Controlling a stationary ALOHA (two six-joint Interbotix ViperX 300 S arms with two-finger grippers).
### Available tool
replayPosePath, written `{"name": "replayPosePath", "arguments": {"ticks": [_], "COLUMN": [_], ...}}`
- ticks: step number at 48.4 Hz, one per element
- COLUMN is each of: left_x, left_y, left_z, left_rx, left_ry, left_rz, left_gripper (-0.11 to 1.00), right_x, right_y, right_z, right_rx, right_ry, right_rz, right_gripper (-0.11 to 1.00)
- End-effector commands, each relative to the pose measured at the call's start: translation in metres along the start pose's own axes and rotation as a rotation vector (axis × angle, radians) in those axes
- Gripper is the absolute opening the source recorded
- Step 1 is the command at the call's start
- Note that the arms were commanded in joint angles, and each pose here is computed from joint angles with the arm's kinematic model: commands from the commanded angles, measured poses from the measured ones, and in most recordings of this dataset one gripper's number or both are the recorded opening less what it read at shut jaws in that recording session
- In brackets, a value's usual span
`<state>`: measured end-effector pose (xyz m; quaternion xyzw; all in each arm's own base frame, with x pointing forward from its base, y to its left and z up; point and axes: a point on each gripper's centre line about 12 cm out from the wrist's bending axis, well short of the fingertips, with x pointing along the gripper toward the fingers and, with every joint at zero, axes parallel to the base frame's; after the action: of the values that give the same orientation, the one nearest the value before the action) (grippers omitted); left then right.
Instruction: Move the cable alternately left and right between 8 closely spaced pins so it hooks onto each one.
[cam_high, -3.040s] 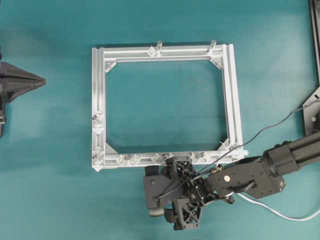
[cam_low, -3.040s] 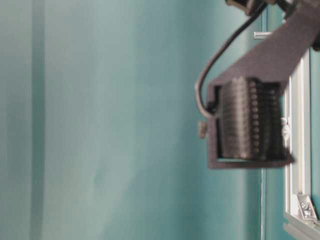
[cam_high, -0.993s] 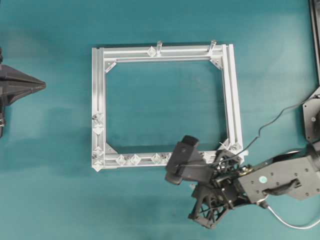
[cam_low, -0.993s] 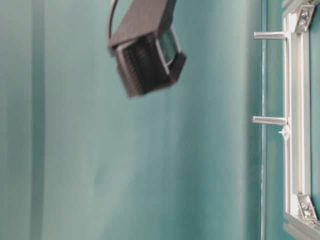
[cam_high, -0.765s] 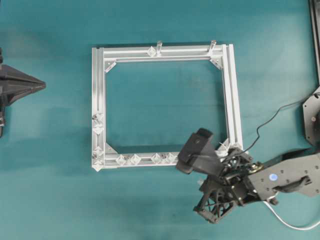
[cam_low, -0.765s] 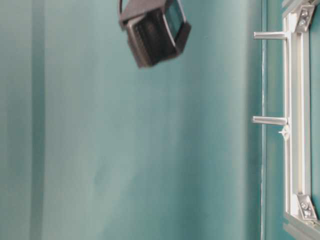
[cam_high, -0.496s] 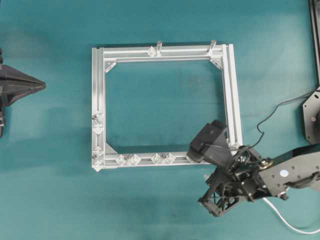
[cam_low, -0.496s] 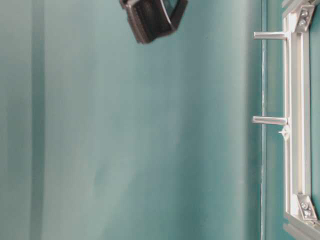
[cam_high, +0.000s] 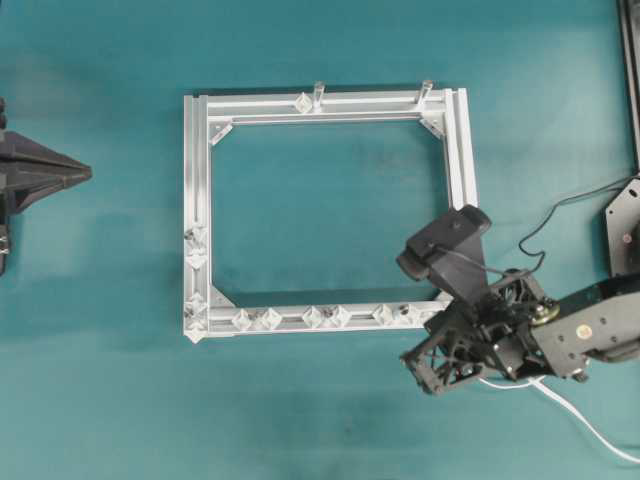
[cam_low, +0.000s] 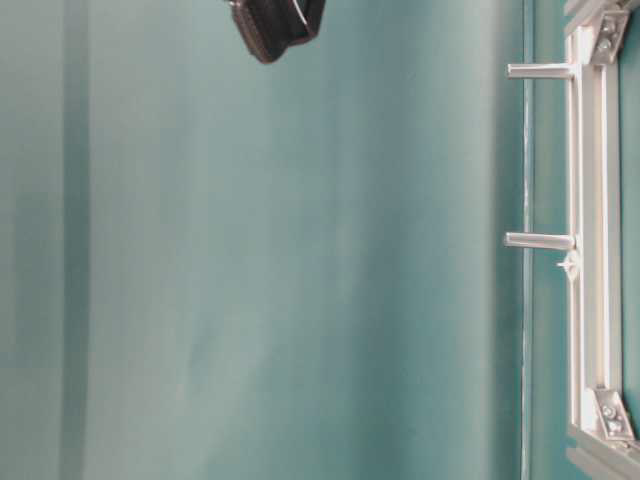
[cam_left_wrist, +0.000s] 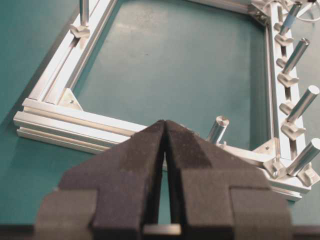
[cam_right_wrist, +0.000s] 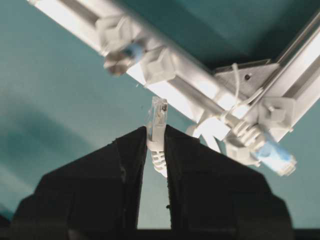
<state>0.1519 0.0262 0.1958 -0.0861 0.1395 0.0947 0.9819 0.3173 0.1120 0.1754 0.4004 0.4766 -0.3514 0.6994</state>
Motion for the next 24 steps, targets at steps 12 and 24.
{"name": "replayPosePath", "arguments": {"ticks": [12,24], "left_x": [0.0005,0.0005], "left_y": [-0.0008,-0.0008], "left_z": [0.0043,0.0044], "left_rx": [-0.006,-0.004], "left_ry": [-0.01,-0.01], "left_rz": [-0.003,-0.003], "left_gripper": [0.0,0.0], "right_x": [-0.0046,-0.0023], "right_y": [-0.0021,-0.0033], "right_z": [0.0136,0.0158], "right_rx": [0.037,0.045], "right_ry": [-0.014,-0.014], "right_rz": [0.011,0.015], "right_gripper": [0.16,0.16]}}
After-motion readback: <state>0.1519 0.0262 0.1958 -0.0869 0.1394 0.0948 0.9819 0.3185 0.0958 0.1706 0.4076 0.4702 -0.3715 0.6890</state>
